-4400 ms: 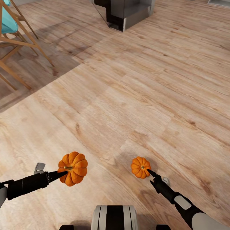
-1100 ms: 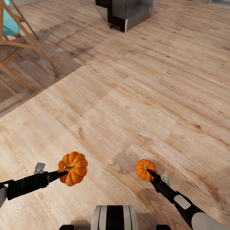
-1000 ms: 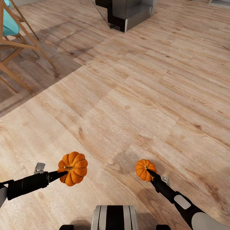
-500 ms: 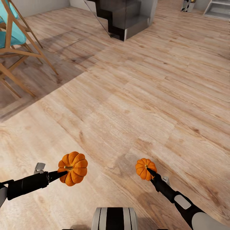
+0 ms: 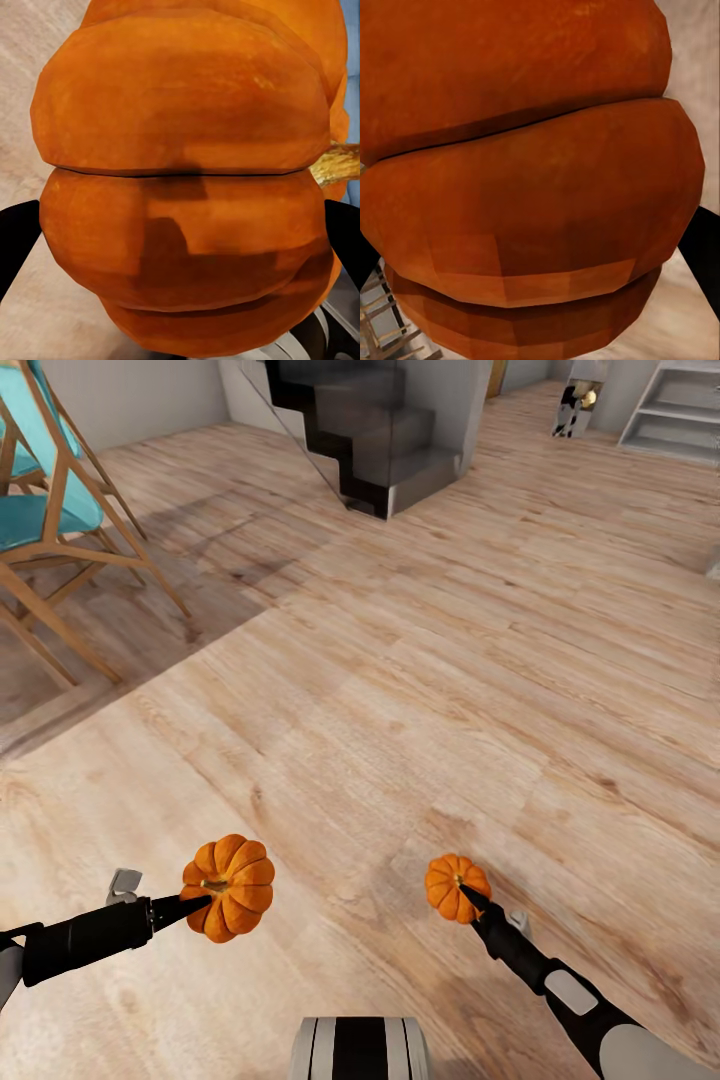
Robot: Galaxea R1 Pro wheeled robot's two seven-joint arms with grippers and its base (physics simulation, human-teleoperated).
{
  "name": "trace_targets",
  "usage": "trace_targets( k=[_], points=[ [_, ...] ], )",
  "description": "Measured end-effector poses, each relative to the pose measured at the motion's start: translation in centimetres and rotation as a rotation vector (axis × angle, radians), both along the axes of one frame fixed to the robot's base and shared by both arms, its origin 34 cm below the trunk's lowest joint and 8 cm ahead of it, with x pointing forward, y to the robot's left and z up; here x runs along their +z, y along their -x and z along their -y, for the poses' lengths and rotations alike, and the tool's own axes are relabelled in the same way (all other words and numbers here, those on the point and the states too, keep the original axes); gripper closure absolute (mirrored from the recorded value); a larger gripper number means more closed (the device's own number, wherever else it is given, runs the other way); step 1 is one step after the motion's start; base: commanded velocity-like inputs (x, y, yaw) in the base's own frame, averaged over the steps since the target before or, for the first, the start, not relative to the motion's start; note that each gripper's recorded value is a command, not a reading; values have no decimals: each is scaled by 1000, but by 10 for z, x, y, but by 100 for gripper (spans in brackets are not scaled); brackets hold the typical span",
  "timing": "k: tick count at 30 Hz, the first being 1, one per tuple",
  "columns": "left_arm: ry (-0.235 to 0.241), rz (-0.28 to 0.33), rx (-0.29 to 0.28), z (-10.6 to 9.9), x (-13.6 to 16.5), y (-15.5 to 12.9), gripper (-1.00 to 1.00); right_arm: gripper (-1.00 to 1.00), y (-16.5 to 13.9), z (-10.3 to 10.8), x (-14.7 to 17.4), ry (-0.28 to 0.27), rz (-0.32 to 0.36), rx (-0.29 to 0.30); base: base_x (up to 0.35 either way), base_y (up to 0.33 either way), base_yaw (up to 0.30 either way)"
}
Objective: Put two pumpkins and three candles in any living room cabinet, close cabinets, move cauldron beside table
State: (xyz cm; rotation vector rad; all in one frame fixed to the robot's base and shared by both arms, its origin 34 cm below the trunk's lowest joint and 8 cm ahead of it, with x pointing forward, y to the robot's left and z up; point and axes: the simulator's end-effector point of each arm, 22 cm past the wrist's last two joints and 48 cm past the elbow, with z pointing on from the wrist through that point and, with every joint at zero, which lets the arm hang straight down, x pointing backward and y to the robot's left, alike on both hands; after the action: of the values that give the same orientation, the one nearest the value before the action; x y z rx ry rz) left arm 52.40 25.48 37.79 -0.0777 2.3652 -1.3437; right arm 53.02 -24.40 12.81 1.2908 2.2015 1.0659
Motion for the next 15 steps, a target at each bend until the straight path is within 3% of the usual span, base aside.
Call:
trace_targets(
  k=[8, 15],
  points=[
    [1, 33, 0, 0, 15, -3, 100, 100, -14, -2, 17, 0, 37, 9, 0, 0, 0],
    [1, 60, 0, 0, 29, -6, 100, 100, -52, -16, 57, -44, 154, 45, 0, 0, 0]
  ],
)
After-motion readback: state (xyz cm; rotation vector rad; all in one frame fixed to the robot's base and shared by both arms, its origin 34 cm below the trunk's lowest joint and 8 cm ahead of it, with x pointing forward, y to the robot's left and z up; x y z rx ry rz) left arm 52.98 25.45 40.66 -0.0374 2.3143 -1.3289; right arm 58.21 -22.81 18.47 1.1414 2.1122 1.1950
